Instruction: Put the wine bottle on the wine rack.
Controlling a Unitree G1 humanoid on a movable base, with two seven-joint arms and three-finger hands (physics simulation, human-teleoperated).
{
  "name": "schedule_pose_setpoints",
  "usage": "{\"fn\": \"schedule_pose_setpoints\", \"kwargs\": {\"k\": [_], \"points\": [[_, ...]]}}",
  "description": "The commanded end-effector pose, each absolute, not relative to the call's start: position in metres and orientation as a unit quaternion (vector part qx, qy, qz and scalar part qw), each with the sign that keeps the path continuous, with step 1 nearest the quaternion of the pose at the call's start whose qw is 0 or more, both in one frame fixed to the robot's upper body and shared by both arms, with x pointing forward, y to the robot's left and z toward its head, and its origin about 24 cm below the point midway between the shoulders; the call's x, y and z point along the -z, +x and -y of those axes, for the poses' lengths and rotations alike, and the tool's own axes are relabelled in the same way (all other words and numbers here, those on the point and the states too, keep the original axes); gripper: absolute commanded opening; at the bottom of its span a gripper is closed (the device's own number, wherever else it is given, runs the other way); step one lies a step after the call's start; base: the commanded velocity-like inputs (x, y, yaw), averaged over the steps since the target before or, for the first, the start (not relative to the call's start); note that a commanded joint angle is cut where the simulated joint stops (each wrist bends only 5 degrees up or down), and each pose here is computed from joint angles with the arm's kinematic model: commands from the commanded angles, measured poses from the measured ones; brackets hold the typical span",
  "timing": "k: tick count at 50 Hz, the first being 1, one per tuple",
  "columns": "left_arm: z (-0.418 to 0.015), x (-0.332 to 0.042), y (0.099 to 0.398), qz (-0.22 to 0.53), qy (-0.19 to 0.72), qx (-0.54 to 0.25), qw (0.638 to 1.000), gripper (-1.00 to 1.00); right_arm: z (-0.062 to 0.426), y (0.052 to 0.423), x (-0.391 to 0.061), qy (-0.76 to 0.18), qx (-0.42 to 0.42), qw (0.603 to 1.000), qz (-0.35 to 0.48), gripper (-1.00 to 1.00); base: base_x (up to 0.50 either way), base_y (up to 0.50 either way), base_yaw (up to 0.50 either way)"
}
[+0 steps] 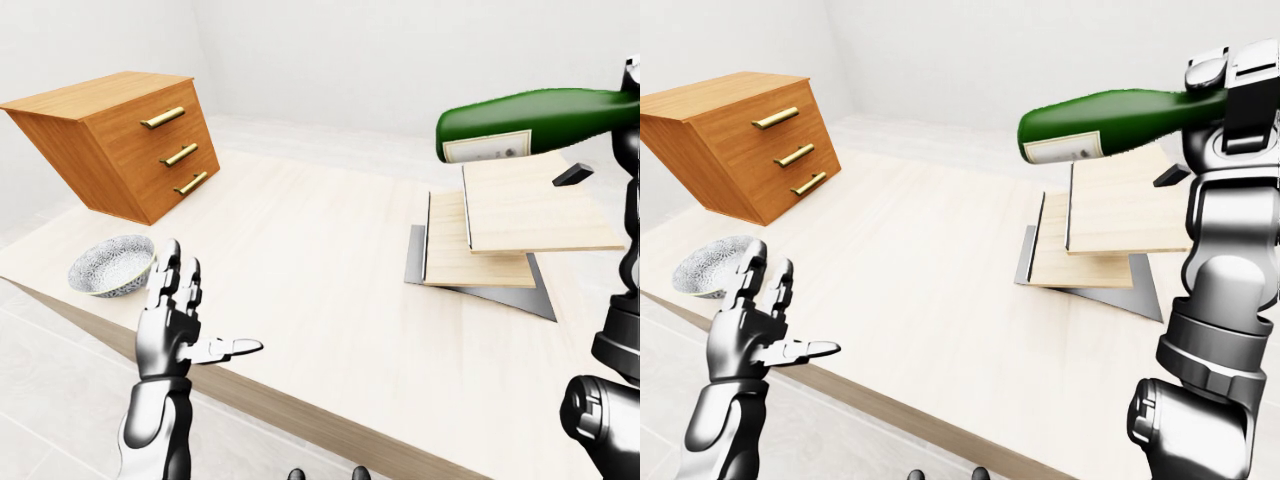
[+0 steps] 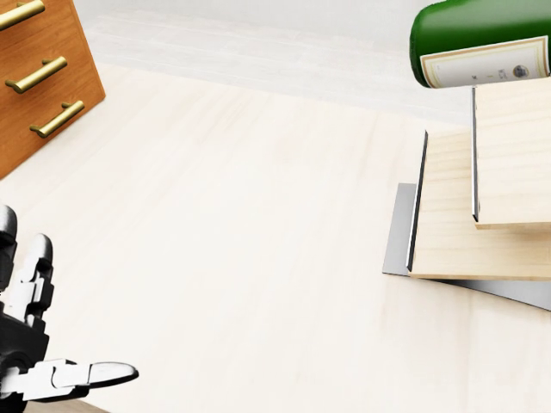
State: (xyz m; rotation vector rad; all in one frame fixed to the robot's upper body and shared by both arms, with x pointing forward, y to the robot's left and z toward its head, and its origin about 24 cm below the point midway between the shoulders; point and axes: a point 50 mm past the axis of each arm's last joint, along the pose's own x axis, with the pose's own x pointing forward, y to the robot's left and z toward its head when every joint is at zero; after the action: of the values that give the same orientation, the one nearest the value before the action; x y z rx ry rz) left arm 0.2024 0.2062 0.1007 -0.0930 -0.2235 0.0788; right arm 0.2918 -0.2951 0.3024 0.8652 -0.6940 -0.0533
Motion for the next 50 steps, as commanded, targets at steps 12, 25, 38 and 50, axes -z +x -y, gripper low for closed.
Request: {"fn": "schedule_pose_setpoints", "kwargs": {"k": [12,25,38,50], "points": [[-0.204,-0.099,0.201,0.105,-0.047,-0.041,0.993,1.00,0.332,0.266,-0.295,0.446,0.072,0.835,0.313,-1.00,0.00,0.00,0.00],[-0.202,-0.105,0.200,0.117,-0.042,-0.039,0.991,1.00,0.339,0.273,-0.291,0.464,0.064,0.832,0.298,-1.00,0.00,0.00,0.00],[-0.202,-0.108,0.199,0.124,-0.041,-0.038,0.991,1.00,0.359,0.277,-0.293,0.430,0.089,0.844,0.308,-1.00,0.00,0.00,0.00],[-0.203,-0.107,0.200,0.124,-0.042,-0.040,0.991,1.00,0.381,0.283,-0.302,0.380,0.119,0.859,0.322,-1.00,0.00,0.00,0.00]]}}
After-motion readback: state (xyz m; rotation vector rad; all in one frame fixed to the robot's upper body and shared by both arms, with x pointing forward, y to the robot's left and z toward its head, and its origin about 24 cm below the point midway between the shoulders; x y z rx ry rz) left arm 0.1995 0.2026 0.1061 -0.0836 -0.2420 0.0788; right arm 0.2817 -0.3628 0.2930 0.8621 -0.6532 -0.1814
